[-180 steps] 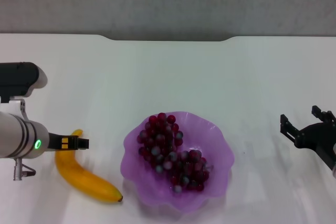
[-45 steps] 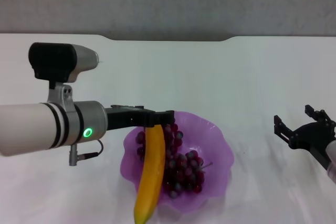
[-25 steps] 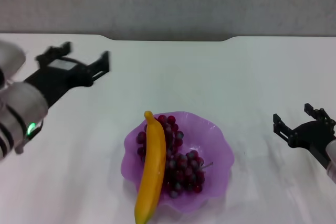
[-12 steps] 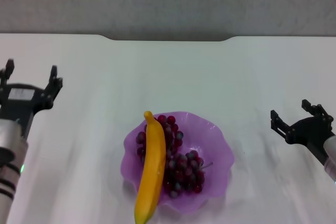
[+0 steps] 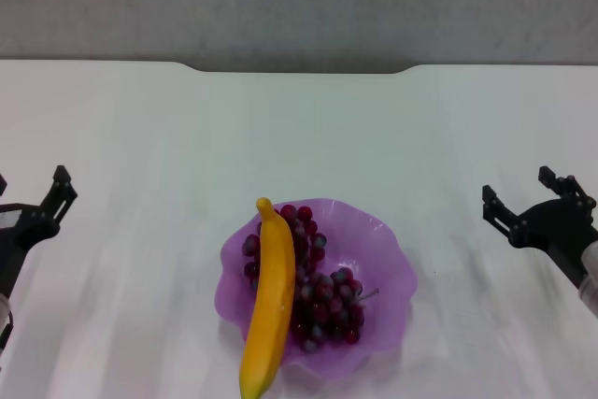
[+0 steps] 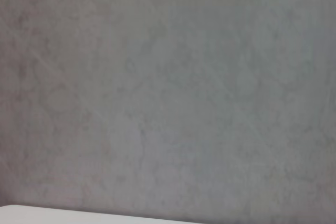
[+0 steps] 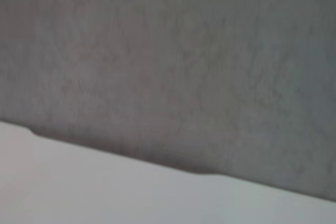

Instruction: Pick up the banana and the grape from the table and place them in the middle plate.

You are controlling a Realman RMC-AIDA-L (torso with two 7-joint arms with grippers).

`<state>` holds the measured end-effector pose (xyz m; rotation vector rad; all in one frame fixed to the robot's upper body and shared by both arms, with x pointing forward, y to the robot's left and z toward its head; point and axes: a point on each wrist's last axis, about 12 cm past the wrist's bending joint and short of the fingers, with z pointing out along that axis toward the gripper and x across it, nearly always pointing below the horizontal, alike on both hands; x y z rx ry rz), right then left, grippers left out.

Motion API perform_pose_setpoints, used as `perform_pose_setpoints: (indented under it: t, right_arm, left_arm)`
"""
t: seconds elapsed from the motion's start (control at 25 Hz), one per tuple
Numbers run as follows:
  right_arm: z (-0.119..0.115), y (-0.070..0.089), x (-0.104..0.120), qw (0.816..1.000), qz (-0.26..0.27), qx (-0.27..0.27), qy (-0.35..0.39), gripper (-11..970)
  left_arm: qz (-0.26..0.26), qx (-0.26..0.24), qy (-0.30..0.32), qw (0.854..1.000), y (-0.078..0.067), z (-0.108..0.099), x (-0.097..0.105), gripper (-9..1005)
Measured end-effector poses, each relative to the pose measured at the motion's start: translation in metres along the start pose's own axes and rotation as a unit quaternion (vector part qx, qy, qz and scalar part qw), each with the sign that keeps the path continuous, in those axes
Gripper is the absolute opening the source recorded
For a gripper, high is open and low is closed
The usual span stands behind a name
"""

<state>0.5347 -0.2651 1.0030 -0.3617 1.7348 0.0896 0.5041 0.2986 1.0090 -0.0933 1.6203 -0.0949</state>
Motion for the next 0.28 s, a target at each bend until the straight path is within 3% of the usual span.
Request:
perform_pose_setpoints:
  t: [0.28]
  right_arm:
    - [-0.0013, 0.0002, -0.0006, 1.0, 0.001, 0.001, -0.006, 861]
  left_arm:
    - [0.0, -0.002, -0.003, 1.0, 0.0038, -0.0011, 0.0005, 893]
